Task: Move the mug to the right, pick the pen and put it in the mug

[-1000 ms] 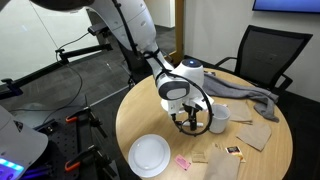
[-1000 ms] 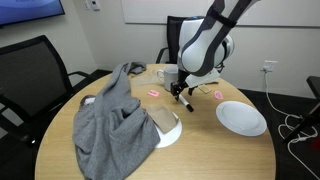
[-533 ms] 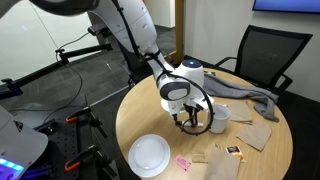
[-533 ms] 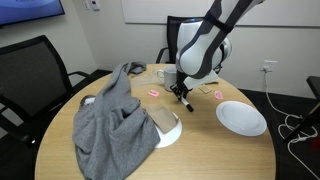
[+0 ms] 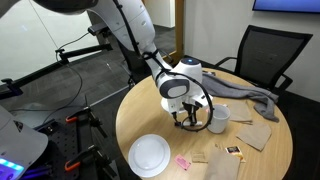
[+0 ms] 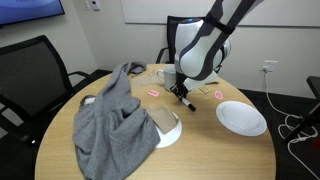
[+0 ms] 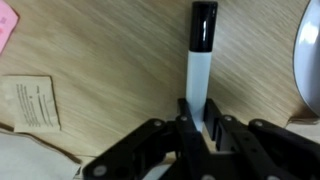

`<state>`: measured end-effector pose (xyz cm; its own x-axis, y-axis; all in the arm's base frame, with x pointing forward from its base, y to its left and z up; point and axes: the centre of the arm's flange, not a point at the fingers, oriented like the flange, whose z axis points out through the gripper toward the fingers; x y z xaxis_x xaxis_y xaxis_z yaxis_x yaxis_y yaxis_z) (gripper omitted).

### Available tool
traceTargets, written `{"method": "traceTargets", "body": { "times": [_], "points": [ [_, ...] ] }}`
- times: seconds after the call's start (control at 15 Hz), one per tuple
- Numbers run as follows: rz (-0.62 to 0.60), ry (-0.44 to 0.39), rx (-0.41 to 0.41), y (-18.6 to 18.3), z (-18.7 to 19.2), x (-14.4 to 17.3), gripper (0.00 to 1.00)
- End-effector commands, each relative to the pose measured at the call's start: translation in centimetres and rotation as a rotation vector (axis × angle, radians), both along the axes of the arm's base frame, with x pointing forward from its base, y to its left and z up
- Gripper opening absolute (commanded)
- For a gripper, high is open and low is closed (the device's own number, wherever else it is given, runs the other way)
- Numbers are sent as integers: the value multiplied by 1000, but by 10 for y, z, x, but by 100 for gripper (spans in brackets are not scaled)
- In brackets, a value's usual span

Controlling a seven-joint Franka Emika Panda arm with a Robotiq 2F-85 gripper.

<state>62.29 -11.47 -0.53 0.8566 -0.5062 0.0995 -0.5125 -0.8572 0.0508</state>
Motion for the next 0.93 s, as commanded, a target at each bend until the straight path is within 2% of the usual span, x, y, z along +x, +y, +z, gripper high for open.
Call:
{"method": "traceTargets", "body": {
  "times": [0.0, 0.33, 0.87],
  "points": [
    [61, 40, 2, 16, 54, -22, 5],
    [161, 61, 4, 30, 107, -28, 5],
    [384, 120, -18, 52, 198, -7, 5]
  ]
}}
